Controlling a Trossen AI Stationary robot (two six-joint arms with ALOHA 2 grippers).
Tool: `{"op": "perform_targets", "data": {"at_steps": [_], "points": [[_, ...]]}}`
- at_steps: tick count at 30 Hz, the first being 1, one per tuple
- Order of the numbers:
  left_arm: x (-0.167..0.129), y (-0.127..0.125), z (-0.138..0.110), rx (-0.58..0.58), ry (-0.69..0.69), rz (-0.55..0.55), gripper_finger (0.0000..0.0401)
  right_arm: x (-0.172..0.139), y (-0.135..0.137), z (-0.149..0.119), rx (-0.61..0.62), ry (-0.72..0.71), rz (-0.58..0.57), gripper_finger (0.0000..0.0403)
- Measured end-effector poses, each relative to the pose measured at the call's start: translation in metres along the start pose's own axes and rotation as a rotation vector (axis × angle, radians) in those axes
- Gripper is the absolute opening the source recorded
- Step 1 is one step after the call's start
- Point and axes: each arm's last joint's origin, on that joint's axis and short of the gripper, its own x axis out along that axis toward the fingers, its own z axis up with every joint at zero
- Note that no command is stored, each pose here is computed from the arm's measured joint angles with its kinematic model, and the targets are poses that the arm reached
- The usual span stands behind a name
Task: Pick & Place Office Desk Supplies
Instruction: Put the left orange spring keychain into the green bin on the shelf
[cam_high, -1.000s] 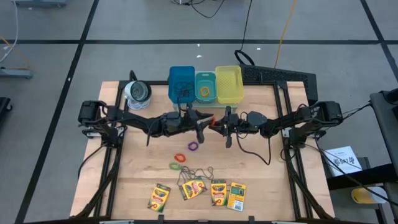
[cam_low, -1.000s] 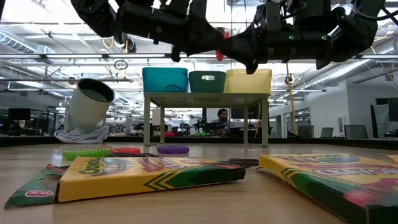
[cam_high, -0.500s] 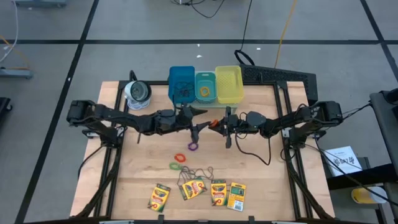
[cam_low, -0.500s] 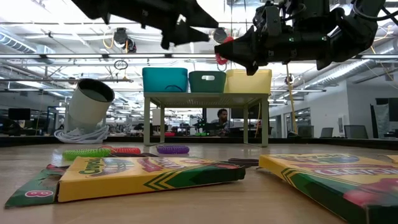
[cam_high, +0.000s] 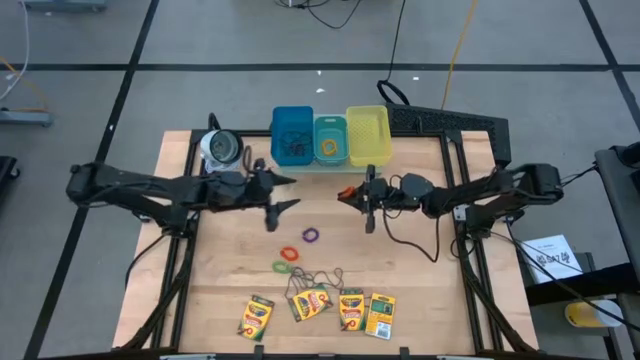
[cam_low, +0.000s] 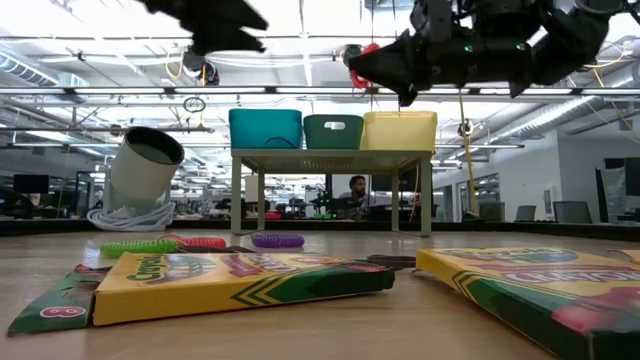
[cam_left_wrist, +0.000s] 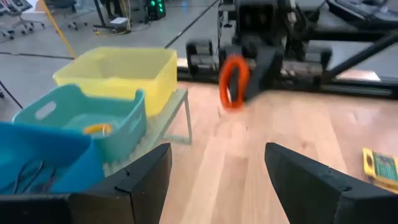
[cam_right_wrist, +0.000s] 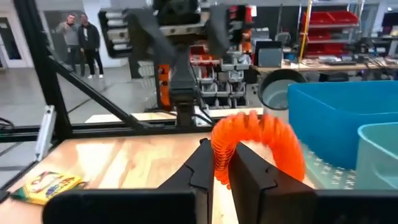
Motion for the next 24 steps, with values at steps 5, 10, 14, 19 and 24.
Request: {"op": "perform_targets", "data": {"at_steps": [5,10,14,19,24], "points": [[-0.026,0.01,-0.034,-0.07,-0.096,0.037,0.0269,0.018,-0.009,0.02,-0.047,0.107,-0.029,0.0021],[-0.039,0.018,-0.061,-0.172,-0.24,0.084,0.0269,0.032,-0.026,0.049,-0.141,0.183,-0.074,0.0021],[-0.041,0.02,-0.075,-0.22,-0.295,0.093,0.0269,0.035,-0.045,0.069,-0.175,0.145,-0.136,0.0019],[-0.04,0.019,-0.079,-0.246,-0.29,0.09,0.0269,0.033,-0.075,0.079,-0.172,0.125,-0.232,0.0019],[-0.039,0.019,-0.078,-0.25,-0.298,0.103,0.0269,0.034,-0.1,0.07,-0.132,0.149,-0.257,0.0019]]}}
